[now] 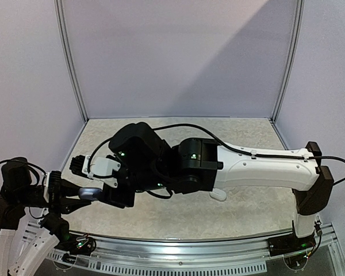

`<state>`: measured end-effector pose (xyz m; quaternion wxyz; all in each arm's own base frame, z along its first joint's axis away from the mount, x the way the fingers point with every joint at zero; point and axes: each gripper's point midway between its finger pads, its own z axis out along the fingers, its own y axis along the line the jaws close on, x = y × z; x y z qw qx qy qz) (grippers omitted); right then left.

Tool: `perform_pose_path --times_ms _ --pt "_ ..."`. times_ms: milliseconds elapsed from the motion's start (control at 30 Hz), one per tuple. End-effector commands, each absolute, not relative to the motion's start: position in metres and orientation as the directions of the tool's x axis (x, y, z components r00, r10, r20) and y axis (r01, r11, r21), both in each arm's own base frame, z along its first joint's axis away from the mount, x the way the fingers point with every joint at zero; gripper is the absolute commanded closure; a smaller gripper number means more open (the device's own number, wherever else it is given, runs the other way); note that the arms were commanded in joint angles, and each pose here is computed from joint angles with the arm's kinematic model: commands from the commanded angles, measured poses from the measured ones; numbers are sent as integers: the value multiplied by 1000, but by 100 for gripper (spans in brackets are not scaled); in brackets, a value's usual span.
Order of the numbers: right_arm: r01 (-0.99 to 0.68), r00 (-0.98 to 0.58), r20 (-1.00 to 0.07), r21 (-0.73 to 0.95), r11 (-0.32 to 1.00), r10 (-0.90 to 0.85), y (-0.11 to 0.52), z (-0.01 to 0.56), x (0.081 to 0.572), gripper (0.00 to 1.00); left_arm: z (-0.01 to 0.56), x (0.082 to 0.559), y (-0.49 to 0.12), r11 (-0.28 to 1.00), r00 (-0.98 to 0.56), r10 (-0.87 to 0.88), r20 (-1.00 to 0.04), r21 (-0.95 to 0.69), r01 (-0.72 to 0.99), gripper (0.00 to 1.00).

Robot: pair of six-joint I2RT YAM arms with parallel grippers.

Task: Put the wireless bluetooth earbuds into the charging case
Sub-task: Pass from the left arm to the right

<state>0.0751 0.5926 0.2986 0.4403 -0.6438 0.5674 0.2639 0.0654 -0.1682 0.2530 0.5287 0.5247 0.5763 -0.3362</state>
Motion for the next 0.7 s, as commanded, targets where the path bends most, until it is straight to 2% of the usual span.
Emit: perform_pose_path --times_ms 0,133,200,333,467,500,567,667 --pt "-984 173 -868 -171 -46 -466 605 291 59 48 256 64 -169 216 127 237 -963 180 960 100" --pt "-985 170 -864 -154 -73 -474 605 286 56 45 256 65 -169 218 123 238 -963 177 960 100" --pt "-985 171 -865 -148 -84 -472 606 285 55 49 256 65 -169 218 120 238 -964 174 960 100" --pt "-986 166 -855 -143 -85 -491 609 280 57 66 256 65 -169 219 121 238 -964 175 960 100" --pt "-987 160 -841 -134 -88 -517 609 273 60 87 256 66 -168 225 122 238 -964 177 958 100" --pt "-988 156 -839 -130 -86 -521 609 272 61 89 257 66 -168 229 122 238 -964 178 957 100" --pt "-989 148 -836 -126 -77 -529 607 271 64 87 257 66 -168 231 122 236 -964 178 957 100" --pt "-989 145 -832 -126 -73 -536 607 268 66 75 258 66 -168 230 122 234 -964 177 957 100"
